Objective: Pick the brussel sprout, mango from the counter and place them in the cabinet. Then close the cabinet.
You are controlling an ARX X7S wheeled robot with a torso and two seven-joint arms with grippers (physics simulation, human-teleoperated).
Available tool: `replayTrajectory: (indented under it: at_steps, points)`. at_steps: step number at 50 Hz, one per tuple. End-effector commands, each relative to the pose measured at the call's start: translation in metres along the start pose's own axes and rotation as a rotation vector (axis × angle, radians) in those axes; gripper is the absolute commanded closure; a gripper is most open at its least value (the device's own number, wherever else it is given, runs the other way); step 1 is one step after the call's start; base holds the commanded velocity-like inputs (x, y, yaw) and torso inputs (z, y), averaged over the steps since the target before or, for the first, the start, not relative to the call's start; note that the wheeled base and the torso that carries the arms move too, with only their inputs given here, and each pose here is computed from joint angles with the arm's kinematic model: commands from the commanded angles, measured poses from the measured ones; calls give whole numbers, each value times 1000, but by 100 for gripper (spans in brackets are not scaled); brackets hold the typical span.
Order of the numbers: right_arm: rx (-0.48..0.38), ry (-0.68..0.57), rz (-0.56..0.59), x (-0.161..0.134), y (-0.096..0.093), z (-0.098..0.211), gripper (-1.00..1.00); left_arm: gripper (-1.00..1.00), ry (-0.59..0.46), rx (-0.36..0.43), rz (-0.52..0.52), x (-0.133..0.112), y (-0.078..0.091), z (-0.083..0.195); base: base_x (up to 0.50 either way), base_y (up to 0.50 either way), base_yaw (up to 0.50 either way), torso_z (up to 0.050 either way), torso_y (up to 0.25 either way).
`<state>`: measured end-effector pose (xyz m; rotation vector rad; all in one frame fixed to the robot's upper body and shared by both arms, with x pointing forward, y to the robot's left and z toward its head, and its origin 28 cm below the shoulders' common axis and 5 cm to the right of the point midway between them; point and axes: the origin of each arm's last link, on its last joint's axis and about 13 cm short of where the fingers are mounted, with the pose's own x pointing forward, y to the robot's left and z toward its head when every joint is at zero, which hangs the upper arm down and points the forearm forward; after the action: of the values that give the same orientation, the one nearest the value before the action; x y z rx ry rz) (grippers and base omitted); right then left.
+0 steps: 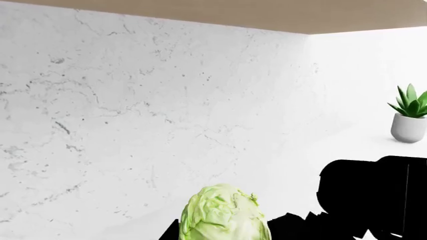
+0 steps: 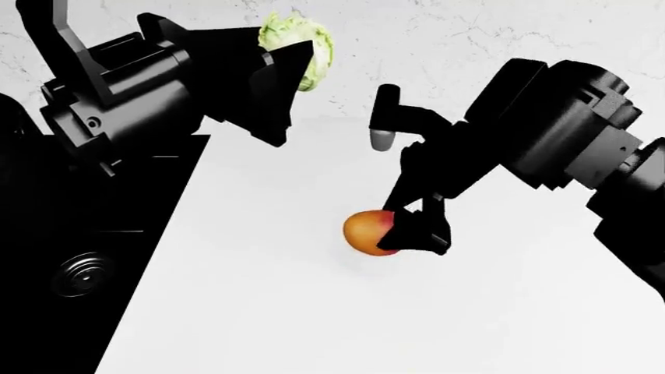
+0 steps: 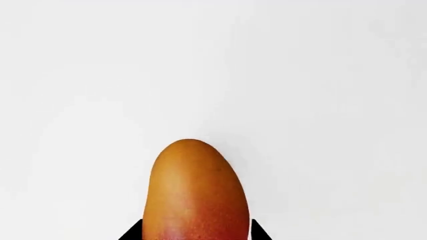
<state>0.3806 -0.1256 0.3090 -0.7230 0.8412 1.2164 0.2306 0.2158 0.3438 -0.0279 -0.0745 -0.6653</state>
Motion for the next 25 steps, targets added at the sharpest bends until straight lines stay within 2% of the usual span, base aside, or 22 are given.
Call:
replayTrajectory:
  at_steps: [1, 7, 17, 25]
  points:
    - [-9, -40, -114, -39, 16, 2, 100, 100, -9, -2, 6, -1, 0, 2, 0, 0, 0, 0, 0]
    - [26, -111, -226, -69, 36, -8, 100, 100, -20, 11, 11, -3, 3, 6, 0, 0, 0, 0, 0]
    - [14, -421, -377, -100, 72, -15, 100, 100, -24, 30, 14, -5, 3, 10, 0, 0, 0, 0, 0]
    - [13, -455, -394, -102, 76, -16, 100, 100, -24, 32, 14, -5, 3, 11, 0, 0, 0, 0, 0]
